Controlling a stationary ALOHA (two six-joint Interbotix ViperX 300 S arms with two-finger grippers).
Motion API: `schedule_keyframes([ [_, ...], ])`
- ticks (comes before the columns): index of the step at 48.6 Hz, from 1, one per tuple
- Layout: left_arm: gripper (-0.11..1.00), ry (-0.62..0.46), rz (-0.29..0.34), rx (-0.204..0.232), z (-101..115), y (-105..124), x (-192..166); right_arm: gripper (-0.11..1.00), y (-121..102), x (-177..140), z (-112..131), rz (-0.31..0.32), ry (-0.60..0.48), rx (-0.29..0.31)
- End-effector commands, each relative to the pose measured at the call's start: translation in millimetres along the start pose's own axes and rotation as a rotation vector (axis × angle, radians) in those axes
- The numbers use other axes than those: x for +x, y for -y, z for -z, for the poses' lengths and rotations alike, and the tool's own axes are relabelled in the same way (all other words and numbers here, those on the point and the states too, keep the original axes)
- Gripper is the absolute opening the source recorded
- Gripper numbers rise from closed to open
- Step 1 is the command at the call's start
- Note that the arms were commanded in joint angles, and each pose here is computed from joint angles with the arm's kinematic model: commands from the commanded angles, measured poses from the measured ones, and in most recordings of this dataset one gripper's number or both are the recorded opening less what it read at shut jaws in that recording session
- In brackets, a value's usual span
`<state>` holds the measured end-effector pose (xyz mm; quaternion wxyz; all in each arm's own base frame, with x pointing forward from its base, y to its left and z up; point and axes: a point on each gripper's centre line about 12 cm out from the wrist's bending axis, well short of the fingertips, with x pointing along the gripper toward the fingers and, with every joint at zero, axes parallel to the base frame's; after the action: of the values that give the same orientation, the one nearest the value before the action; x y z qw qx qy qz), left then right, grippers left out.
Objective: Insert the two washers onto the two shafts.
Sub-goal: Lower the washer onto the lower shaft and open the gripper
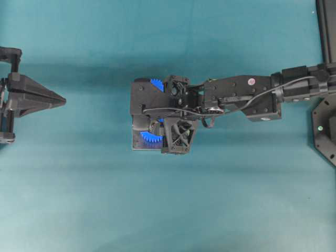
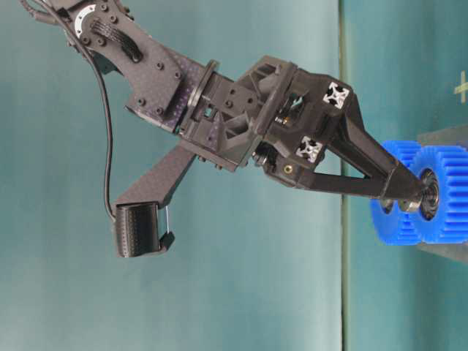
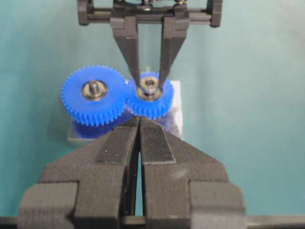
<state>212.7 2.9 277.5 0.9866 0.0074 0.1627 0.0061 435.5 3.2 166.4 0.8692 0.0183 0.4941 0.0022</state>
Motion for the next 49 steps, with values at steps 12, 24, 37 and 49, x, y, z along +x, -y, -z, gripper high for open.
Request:
schedule_keyframes([
  [12, 0.00, 0.025, -0.002, -0.002, -10, -1, -1, 0.32, 2, -10, -10, 0.002, 0.039, -0.005],
  [24, 0.00, 0.026, -0.001, -0.002, -10, 0, -1, 0.69, 5, -13, -13, 0.006, 0.056, 0.000],
  [37, 0.00, 0.023, -0.001, -0.002, -9, 0, -1, 0.86, 8, -16, -13, 0.008, 0.053, 0.008],
  [49, 0.00, 0.025, -0.001, 0.000, -10, 0, -1, 0.86, 9, -24, -12, 0.009, 0.038, 0.009],
])
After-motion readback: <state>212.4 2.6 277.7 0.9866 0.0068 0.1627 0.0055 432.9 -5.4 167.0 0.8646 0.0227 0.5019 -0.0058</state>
